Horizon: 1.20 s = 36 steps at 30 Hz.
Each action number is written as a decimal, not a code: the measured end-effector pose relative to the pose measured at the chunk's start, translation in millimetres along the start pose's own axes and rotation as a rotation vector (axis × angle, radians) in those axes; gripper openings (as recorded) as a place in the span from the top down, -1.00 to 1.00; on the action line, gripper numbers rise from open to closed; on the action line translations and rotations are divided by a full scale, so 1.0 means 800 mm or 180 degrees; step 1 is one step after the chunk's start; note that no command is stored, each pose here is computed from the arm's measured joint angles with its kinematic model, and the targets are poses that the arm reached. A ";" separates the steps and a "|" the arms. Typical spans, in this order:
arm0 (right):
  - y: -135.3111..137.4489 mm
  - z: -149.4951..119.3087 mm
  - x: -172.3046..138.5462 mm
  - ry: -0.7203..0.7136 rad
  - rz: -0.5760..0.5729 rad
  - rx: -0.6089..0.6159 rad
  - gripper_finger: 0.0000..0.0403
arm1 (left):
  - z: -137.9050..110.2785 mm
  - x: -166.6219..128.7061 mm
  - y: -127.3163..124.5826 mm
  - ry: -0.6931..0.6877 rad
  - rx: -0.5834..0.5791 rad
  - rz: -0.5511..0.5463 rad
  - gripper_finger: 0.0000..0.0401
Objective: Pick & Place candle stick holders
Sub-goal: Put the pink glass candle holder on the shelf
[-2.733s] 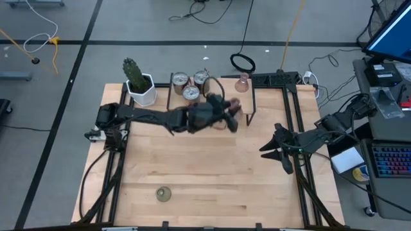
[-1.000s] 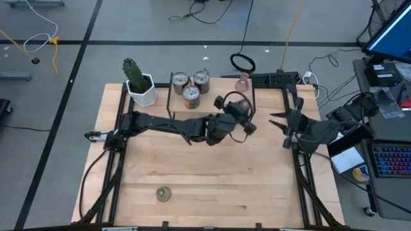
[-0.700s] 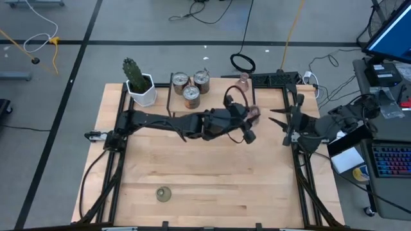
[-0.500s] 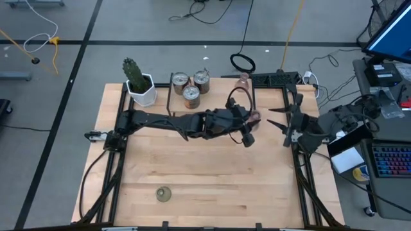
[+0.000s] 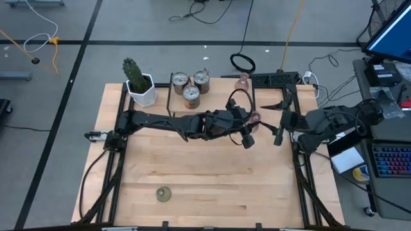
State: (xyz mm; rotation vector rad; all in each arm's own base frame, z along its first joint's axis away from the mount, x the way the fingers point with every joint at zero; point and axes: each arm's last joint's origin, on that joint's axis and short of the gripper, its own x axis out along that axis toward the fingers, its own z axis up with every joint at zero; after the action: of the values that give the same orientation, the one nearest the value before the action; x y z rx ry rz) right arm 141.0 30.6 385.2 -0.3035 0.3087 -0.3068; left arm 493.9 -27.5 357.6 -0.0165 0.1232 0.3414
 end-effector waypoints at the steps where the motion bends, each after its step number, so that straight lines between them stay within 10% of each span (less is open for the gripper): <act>1: -0.001 0.001 0.002 -0.0021 0.0022 0.0036 -0.22 | 0.000 0.000 0.000 0.0001 0.0001 -0.0002 0.38; 36: -0.023 -0.003 0.043 0.0105 0.0485 0.0554 -0.15 | 0.008 -0.006 -0.011 -0.0072 0.0289 0.0022 0.38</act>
State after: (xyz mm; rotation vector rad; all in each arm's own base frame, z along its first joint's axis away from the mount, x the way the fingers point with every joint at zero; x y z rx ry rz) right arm 167.1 1.5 380.5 -0.1028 0.3334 -0.1870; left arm 492.9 -37.2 364.2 0.0775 0.1161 0.3427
